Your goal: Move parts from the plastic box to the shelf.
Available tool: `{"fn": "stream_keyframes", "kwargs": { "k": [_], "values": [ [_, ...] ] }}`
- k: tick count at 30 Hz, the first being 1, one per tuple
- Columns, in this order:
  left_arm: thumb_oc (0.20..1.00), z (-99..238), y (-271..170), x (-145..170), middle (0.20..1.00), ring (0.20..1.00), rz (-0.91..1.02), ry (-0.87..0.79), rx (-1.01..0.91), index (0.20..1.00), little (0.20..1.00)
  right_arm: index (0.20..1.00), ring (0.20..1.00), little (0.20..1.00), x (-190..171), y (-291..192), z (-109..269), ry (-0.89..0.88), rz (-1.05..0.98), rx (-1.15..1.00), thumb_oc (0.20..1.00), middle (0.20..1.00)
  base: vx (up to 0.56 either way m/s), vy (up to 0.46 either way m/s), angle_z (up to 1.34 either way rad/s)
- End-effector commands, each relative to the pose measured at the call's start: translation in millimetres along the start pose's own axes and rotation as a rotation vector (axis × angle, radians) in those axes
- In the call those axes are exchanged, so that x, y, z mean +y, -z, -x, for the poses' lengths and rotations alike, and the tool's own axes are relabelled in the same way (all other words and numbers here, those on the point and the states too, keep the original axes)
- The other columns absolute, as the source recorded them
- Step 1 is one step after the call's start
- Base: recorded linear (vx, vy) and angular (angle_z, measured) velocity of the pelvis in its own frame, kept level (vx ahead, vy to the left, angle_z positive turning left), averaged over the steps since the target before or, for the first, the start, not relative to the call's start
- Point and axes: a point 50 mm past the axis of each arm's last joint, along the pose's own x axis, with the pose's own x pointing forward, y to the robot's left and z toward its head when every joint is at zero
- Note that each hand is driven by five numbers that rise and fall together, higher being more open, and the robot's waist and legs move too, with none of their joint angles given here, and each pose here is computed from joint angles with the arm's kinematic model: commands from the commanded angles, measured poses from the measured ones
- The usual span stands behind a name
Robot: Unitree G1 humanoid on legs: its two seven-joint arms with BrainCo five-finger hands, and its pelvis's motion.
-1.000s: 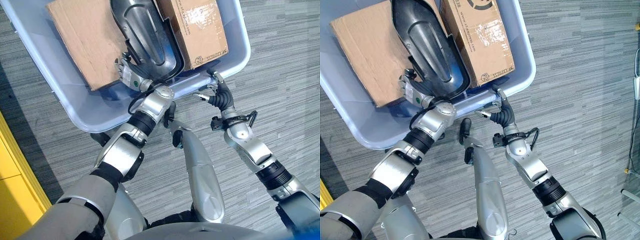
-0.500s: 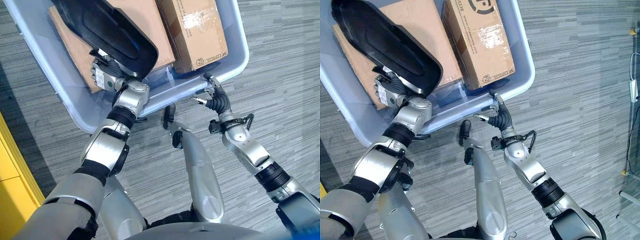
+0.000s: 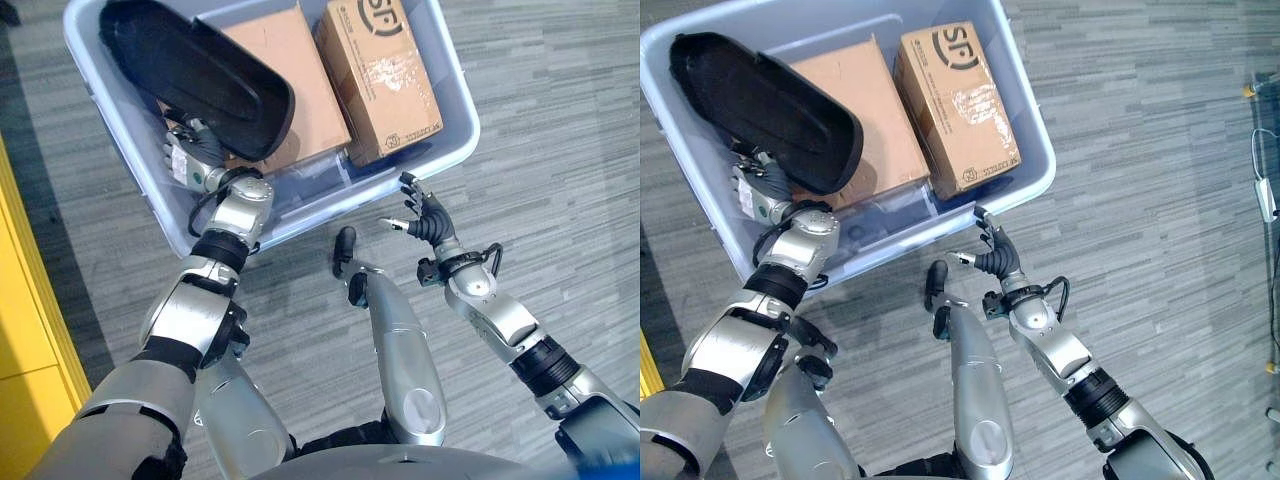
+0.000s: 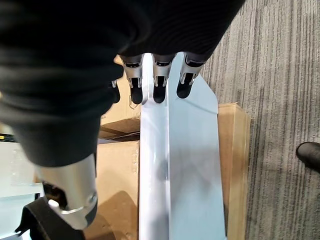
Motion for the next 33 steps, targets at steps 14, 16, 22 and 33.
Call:
{"fn": "stream_keyframes", "kwargs": {
  "k": [14, 16, 22, 33],
  "values": [
    [0.200, -14, -19, 11, 0.200, 0.200, -0.017, 0.130, -0.361, 0.200, 0.200, 1.000, 1.000, 1.000, -7, -11, 17, -0.046, 0.045, -0.109, 1.000, 1.000, -0.02, 0.071, -0.04],
    [0.200, -8, -14, 9, 0.200, 0.200, -0.025, 0.158, -0.381, 0.200, 0.200, 1.000, 1.000, 1.000, -9, -10, 18, -0.039, 0.043, -0.109, 1.000, 1.000, -0.02, 0.067, 0.03],
    [0.200, 21, 24, 12, 0.200, 0.200, -0.043, 0.285, -0.462, 0.200, 0.200, 1.000, 1.000, 1.000, -19, 0, 30, -0.031, 0.108, -0.110, 1.000, 1.000, -0.01, 0.198, 0.04],
    [0.200, 42, 69, 24, 0.200, 0.200, -0.066, 0.362, -0.360, 0.200, 0.200, 1.000, 1.000, 1.000, -18, 29, 45, -0.105, 0.195, -0.002, 1.000, 1.000, 0.07, 0.152, -0.03]
  ]
}}
